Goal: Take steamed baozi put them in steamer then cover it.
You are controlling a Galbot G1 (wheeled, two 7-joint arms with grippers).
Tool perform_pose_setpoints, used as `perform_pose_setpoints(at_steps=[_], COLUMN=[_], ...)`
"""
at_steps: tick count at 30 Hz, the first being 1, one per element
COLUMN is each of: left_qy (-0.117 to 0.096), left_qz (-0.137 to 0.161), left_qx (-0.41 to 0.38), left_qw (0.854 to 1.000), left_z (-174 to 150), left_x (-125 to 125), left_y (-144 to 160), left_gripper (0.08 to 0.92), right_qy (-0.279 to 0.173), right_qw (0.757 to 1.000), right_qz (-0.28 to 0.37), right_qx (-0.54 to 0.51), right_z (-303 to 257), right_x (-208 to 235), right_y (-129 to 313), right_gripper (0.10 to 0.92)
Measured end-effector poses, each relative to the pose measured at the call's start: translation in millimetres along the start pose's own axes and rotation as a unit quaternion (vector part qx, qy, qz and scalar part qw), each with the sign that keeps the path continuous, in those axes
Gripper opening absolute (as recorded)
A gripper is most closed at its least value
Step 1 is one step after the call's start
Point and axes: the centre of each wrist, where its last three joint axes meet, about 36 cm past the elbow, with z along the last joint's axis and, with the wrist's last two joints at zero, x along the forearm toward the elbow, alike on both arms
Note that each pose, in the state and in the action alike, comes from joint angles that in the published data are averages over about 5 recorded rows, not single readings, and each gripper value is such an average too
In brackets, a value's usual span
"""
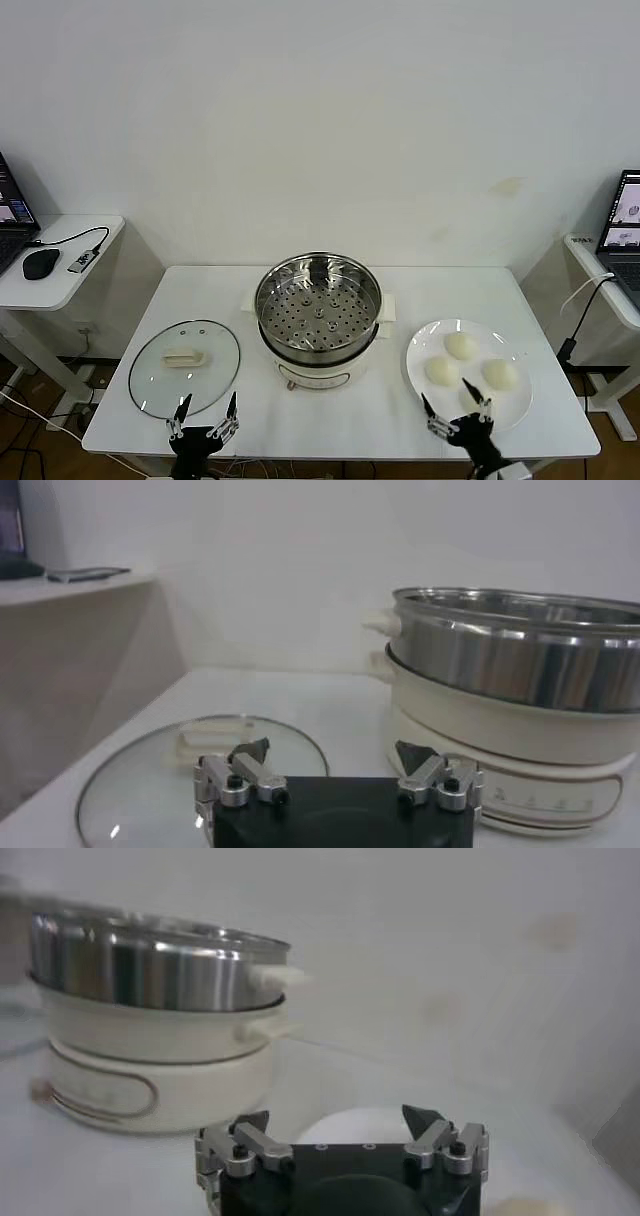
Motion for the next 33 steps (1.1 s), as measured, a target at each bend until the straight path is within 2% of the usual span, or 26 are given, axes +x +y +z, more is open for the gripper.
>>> perform_pose_setpoints(at_steps=[7, 16, 27, 33], left_qy=[-0.012, -0.020, -0.018, -0.018], left_qz=[0.001, -0.003, -0.008, -0.011], left_qx=[-0.017, -0.038, -0.056, -0.062], left_qw=[1.000, 0.999, 0.998, 0.998], left_z=[-5.8, -11.2, -14.1, -15.7], left_x=[-3.5, -3.0, -6.0, -10.0], left_y=[1.5, -1.0, 3.2, 5.6], left_gripper=[0.823, 0.823, 0.823, 0.823], right_qy=[0.028, 0.090, 0.167, 0.213], right_qw=[0.990, 0.947, 0.877, 0.841], right_qz=[-0.049, -0.158, -0.306, -0.356], right_qx=[0.128, 0.265, 0.330, 0.348], right_z=[-19.5, -64.7, -101.4, -107.9], right_x=[-25.9, -80.1, -155.6, -185.6], right_y=[-68.9, -151.1, -191.4, -201.6], right_gripper=[0.823, 0.823, 0.823, 0.823])
